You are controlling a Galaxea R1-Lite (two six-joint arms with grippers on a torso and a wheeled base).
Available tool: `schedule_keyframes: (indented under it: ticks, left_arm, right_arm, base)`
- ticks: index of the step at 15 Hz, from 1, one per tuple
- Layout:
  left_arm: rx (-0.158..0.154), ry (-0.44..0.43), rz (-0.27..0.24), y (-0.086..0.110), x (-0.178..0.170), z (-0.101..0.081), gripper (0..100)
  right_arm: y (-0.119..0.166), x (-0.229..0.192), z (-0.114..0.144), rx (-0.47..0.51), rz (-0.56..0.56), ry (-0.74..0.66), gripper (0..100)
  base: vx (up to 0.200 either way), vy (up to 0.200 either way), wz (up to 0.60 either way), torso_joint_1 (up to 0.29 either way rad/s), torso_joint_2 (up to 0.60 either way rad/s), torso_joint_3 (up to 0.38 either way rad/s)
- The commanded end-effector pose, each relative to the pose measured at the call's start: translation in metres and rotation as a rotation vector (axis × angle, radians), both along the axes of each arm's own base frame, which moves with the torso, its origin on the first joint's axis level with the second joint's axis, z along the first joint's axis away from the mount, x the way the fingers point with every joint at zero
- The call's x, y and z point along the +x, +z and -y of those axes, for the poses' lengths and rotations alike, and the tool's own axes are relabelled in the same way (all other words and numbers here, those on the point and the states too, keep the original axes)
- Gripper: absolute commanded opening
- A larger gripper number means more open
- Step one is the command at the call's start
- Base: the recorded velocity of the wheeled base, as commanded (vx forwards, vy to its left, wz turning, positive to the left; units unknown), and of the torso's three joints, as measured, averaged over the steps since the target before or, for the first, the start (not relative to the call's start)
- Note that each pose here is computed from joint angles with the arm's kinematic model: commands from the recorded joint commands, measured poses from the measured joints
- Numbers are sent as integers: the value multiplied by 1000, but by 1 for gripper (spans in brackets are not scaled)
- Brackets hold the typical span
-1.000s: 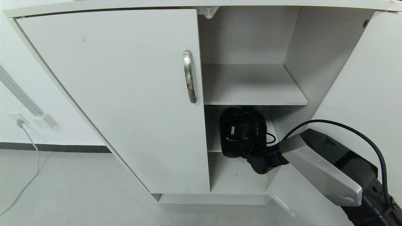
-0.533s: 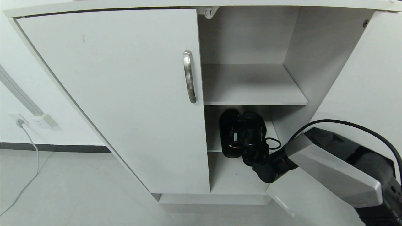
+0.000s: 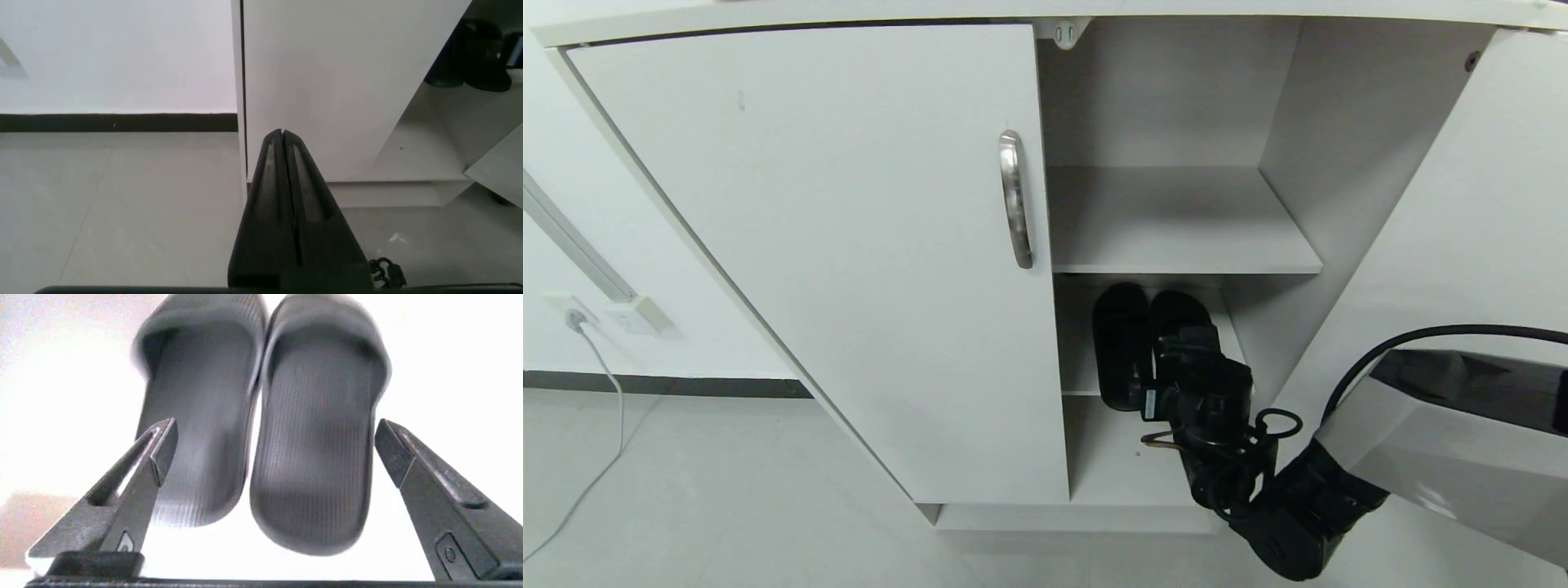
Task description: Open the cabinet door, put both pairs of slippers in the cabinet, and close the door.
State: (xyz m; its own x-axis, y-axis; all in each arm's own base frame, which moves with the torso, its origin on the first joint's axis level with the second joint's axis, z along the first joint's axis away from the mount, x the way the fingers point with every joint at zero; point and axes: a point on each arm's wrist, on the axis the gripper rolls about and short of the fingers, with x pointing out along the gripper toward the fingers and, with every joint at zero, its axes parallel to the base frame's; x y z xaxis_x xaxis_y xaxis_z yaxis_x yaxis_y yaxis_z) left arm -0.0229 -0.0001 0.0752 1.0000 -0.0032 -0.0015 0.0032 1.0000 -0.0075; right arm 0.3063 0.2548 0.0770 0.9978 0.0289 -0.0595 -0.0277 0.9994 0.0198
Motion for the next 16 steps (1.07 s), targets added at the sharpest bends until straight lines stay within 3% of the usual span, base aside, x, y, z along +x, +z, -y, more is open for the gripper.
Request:
schedule_keyframes:
  ticks: [1, 3, 9, 16]
  left_arm:
    - [0, 0, -2, 0, 0, 0, 0]
    - [0, 0, -2, 0, 0, 0, 0]
    - [0, 0, -2, 0, 0, 0, 0]
    - [0, 0, -2, 0, 0, 0, 0]
  right_arm:
    - [10, -23, 2, -2, -2, 37, 100]
    - [4, -21, 1, -13, -13, 33, 100]
    - [1, -21, 0, -31, -16, 35, 100]
    - [3, -20, 1, -49, -12, 38, 100]
  base:
    - [0, 0, 0, 0, 0, 0]
    - [0, 0, 0, 0, 0, 0]
    - [-200, 0, 0, 2, 1, 2]
    - [0, 0, 0, 0, 0, 0]
